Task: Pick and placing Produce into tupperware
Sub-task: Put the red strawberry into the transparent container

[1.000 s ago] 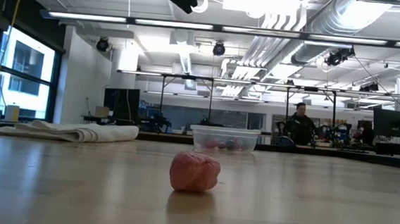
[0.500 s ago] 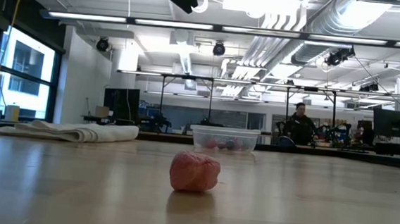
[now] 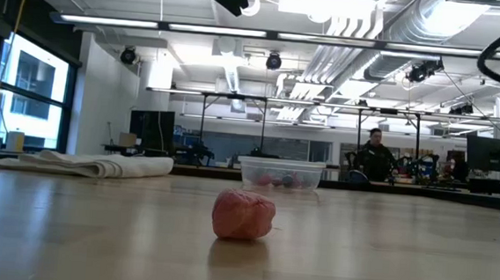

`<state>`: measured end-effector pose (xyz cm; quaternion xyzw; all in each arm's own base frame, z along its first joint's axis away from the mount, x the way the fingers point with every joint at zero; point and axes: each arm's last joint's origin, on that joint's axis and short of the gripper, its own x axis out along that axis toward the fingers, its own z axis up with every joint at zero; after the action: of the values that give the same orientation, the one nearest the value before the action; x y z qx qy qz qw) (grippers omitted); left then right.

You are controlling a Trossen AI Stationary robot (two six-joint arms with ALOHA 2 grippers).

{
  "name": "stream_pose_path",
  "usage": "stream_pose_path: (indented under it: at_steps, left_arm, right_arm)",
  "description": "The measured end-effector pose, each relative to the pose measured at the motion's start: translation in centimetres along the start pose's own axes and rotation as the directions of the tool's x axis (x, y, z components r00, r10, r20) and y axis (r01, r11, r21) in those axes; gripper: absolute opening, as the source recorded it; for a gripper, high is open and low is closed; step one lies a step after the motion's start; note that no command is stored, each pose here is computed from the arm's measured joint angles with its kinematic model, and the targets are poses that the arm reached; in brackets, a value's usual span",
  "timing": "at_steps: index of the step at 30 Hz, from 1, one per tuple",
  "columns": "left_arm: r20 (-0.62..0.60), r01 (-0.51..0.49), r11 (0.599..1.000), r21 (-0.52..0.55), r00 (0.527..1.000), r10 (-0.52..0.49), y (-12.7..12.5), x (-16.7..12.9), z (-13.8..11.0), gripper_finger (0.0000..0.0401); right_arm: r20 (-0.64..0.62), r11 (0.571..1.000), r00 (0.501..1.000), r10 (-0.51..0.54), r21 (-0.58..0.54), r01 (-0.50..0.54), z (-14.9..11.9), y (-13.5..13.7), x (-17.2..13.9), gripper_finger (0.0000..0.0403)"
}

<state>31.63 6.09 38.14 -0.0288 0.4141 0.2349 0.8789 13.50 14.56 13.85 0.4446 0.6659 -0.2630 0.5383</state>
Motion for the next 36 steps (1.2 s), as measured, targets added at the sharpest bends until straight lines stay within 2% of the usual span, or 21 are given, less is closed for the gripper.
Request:
stream_pose_path:
  at_steps: [8, 10, 14, 15, 22, 26, 29, 36]
  left_arm:
    - [-0.001, 0.002, 1.0, 0.001, 1.0, -0.002, 0.0, 0.0, 0.0, 0.0163]
    - [-0.001, 0.002, 1.0, 0.001, 1.0, -0.002, 0.0, 0.0, 0.0, 0.0163]
    - [-0.001, 0.004, 1.0, 0.001, 1.0, -0.004, 0.0, 0.0, 0.0, 0.0163]
    - [-0.001, 0.004, 1.0, 0.001, 1.0, -0.004, 0.0, 0.0, 0.0, 0.0163]
    - [-0.001, 0.004, 1.0, 0.005, 1.0, -0.004, 0.0, 0.0, 0.0, 0.0163]
    - [-0.001, 0.004, 1.0, 0.008, 1.0, -0.004, 0.0, 0.0, 0.0, 0.0163]
    - [-0.001, 0.004, 1.0, 0.008, 1.0, -0.004, 0.0, 0.0, 0.0, 0.0163]
    - [-0.003, 0.004, 1.0, 0.008, 1.0, -0.004, 0.0, 0.0, 0.0, 0.0163]
  right_arm:
    - [0.008, 1.0, 1.0, 0.006, -0.013, -0.005, 0.9, 0.2, -0.2, 0.0122]
    - [0.008, 1.0, 1.0, 0.009, -0.004, -0.009, 1.0, 0.3, -0.3, 0.01]
    - [0.005, 0.999, 0.999, 0.036, 0.007, -0.036, 1.2, 0.6, -0.3, 0.0019]
    - [0.007, 0.999, 0.999, 0.042, 0.006, -0.042, 1.2, 0.6, -0.3, 0.0011]
    - [0.131, 0.988, 0.982, 0.138, 0.053, -0.146, 2.0, 2.5, -2.0, 0.0002]
    - [0.257, 0.976, 0.947, 0.193, 0.046, -0.211, 3.6, 4.4, -4.7, 0.0001]
    - [0.381, 0.974, 0.9, 0.211, -0.004, -0.227, 5.5, 5.8, -7.8, 0.0001]
    - [0.634, 0.981, 0.751, 0.186, -0.164, -0.105, 11.4, 6.7, -17.0, 0.0]
